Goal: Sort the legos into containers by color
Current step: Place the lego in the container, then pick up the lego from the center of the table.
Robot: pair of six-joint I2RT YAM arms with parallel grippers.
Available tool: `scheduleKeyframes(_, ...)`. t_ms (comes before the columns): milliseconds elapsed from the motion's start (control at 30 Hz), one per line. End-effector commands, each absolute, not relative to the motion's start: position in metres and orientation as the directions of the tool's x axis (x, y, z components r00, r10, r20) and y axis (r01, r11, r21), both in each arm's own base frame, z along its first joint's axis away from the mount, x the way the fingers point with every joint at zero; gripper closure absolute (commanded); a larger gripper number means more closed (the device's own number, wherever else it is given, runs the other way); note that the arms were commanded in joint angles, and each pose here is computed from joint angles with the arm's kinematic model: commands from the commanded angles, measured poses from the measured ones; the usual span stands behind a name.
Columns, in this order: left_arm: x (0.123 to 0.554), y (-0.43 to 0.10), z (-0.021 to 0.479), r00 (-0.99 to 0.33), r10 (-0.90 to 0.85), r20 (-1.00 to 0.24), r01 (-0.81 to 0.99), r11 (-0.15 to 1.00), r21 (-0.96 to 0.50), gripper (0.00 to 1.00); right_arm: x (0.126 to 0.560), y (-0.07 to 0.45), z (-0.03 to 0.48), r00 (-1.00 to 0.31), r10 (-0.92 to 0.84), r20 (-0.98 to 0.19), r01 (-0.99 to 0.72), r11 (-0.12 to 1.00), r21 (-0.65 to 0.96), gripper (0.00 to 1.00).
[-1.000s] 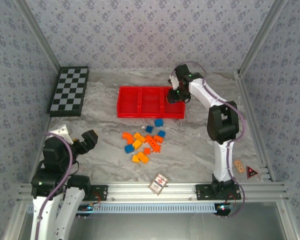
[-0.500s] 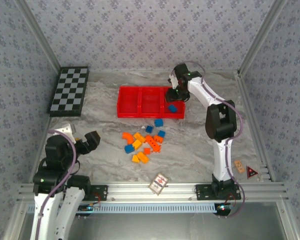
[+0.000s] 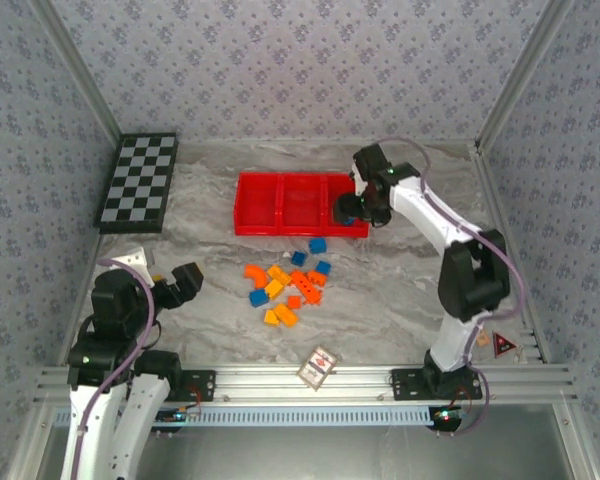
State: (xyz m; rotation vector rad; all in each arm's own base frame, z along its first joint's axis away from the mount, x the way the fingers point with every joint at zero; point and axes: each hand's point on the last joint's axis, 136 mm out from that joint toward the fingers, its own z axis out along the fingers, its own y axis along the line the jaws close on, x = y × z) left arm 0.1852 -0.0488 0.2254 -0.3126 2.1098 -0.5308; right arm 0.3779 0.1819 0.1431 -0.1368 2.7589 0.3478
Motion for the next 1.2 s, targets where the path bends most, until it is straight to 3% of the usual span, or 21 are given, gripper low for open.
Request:
scheduleKeyframes(0, 0.187, -0.053, 0.235, -0.528, -0.401, -0.749, 0.028, 0.873, -0.487, 0.0, 0.361, 0.193, 0.154, -0.901, 0.122, -0.417, 0.009, 0.965, 0.262, 0.2)
scheduleKeyframes(300, 0.185, -0.055, 0.239, -0.517, -0.401, -0.756, 0.049, 0.868, -0.494, 0.0, 0.307, 0.222, 0.114, -0.839, 0.322, -0.438, 0.227, 0.94, 0.257, 0.19)
scheduleKeyframes(433, 0.184, -0.056, 0.241, -0.509, -0.401, -0.762, 0.061, 0.866, -0.496, 0.0, 0.302, 0.228, 0.09, -0.852, 0.341, -0.396, 0.278, 0.937, 0.21, 0.0)
scheduleKeyframes(600, 0.183, -0.057, 0.242, -0.506, -0.399, -0.764, 0.071, 0.864, -0.499, 0.0, 0.301, 0.236, 0.081, -0.842, 0.35, -0.41, 0.298, 0.936, 0.186, 0.0)
scheduleKeyframes(867, 0.182, -0.058, 0.244, -0.503, -0.4, -0.766, 0.08, 0.861, -0.502, 0.0, 0.3, 0.241, 0.062, -0.856, 0.331, -0.398, 0.3, 0.944, 0.14, 0.09)
scheduleKeyframes(1167, 0.182, -0.059, 0.244, -0.502, -0.4, -0.767, 0.084, 0.86, -0.503, 0.0, 0.309, 0.256, 0.058, -0.861, 0.314, -0.4, 0.275, 0.949, 0.152, 0.31)
